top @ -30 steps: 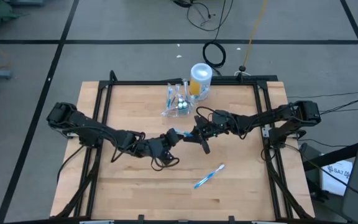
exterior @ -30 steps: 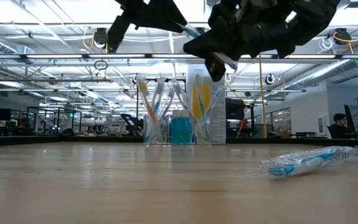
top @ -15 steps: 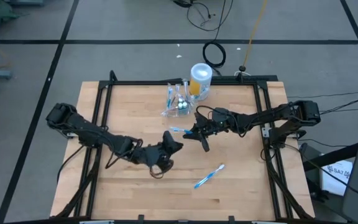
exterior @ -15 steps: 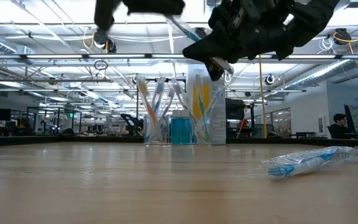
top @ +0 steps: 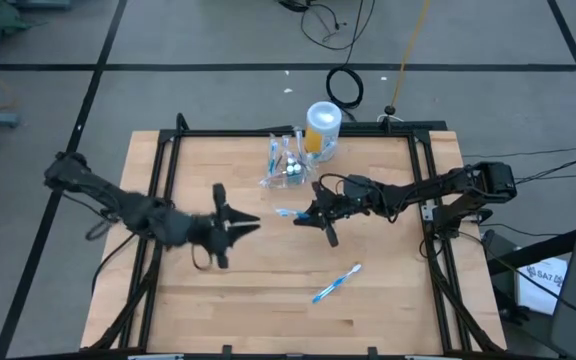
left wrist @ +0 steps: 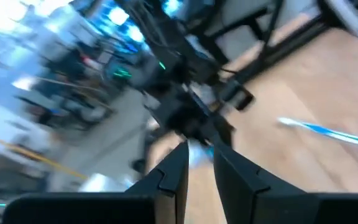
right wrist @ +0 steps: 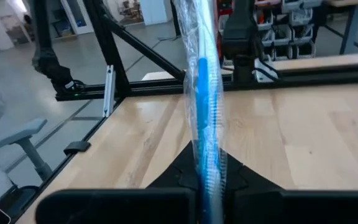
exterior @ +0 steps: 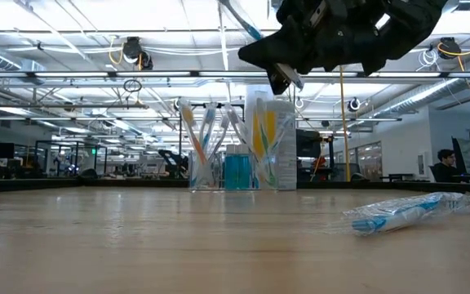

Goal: Pick & Place toothbrushing station
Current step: Put the left blue toothbrush into the left section of the transparent organizer

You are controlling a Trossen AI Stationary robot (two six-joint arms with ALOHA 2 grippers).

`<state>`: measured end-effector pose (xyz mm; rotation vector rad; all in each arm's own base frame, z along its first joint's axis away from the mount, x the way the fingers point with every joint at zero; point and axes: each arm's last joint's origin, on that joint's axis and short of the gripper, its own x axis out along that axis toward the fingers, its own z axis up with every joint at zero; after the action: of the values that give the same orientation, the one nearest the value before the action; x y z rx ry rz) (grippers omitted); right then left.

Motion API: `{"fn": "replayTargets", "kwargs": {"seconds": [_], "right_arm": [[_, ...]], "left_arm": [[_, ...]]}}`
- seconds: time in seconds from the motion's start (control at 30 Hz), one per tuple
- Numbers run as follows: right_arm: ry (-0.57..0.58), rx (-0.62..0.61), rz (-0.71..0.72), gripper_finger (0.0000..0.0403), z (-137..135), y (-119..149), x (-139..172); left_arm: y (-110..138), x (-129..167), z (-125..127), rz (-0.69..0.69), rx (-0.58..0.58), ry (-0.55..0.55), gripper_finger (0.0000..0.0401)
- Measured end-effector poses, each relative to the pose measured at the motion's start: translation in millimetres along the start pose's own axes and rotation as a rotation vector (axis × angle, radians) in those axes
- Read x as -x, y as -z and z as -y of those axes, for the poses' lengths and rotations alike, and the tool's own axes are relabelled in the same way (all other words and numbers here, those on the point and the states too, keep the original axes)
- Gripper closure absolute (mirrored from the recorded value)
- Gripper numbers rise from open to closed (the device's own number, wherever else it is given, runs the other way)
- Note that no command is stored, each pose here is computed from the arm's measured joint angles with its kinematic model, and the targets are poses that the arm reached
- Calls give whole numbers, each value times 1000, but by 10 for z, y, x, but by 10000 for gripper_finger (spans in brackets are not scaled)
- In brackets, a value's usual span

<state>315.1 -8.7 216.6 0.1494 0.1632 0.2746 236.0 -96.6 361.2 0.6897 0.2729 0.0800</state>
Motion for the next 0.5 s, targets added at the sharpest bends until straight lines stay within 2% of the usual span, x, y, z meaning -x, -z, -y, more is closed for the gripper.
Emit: {"fn": "replayTargets", "kwargs": {"seconds": [0.13,0.3,0.4,0.5], "right_arm": [[-21,50,4,400,-54,0,-17],[-36,120,34,400,-98,-26,-28],[-40,135,55,400,-111,-45,-30],[-41,138,65,400,-112,-56,-29]], "left_arm": [[203,-97,-96,-40,91,102,320],[487,-297,-86,-46,133,89,320],[702,-463,26,22,151,127,320],[798,-557,70,164,148,120,320]]}}
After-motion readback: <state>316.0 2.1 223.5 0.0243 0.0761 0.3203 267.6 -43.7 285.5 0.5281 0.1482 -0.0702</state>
